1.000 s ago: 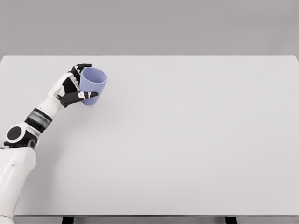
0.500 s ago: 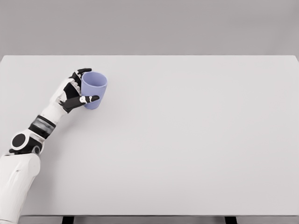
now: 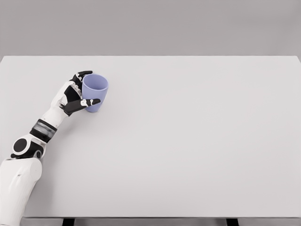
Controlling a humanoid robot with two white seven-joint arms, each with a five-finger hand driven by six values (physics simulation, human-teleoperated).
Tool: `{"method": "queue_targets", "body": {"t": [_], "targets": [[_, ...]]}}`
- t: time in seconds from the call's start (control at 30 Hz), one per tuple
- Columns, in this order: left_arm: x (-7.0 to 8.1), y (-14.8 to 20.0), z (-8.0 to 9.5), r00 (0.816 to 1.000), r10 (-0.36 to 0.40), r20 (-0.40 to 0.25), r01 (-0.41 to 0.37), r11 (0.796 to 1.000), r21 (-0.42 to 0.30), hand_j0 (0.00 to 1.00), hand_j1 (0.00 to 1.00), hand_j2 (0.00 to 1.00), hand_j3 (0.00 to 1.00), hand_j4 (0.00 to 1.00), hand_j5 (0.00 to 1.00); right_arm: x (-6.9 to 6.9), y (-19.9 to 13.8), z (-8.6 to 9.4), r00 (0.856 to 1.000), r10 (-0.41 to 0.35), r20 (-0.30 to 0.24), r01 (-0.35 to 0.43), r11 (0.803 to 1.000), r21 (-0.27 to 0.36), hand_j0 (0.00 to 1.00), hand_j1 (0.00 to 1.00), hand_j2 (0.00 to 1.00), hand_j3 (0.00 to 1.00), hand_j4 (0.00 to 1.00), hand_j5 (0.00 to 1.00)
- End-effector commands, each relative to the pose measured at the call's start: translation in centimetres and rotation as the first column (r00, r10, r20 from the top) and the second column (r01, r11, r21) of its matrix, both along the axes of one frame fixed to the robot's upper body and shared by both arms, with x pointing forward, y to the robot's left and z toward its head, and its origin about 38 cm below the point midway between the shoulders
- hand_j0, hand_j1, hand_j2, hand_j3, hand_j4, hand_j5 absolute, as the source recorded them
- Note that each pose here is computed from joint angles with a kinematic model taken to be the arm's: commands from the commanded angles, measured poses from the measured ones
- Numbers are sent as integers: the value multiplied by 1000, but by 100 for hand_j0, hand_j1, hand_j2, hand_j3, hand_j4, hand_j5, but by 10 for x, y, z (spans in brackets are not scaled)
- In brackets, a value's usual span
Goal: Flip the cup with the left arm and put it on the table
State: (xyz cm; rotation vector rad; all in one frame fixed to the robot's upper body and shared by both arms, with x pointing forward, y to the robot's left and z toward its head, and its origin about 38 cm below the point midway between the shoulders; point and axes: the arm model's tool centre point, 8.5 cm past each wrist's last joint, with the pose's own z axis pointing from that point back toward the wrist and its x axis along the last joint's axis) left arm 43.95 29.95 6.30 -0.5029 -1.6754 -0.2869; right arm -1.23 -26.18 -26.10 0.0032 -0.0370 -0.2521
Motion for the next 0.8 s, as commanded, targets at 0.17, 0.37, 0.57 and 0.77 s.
{"method": "queue_targets", "body": {"t": [0.17,0.37,0.57,0.77], "targets": [[0,0,1,1000,1,3,-1,1000,-4,65,65,65,65,65,65,0,0,0,1000,0,0,0,1000,0,100,100,100,100,100,100],[0,0,1,1000,0,3,0,1000,-1,74,74,74,74,74,74,0,0,0,1000,0,0,0,1000,0,100,100,100,100,100,100],[0,0,0,1000,-1,2,1,1000,0,80,80,80,80,80,80,1,0,0,1000,0,1,0,1000,0,100,100,100,100,100,100],[-4,1,-3,1000,-1,-3,1,1000,2,86,86,86,86,86,86,0,0,0,1000,0,0,0,1000,0,100,100,100,100,100,100]]}}
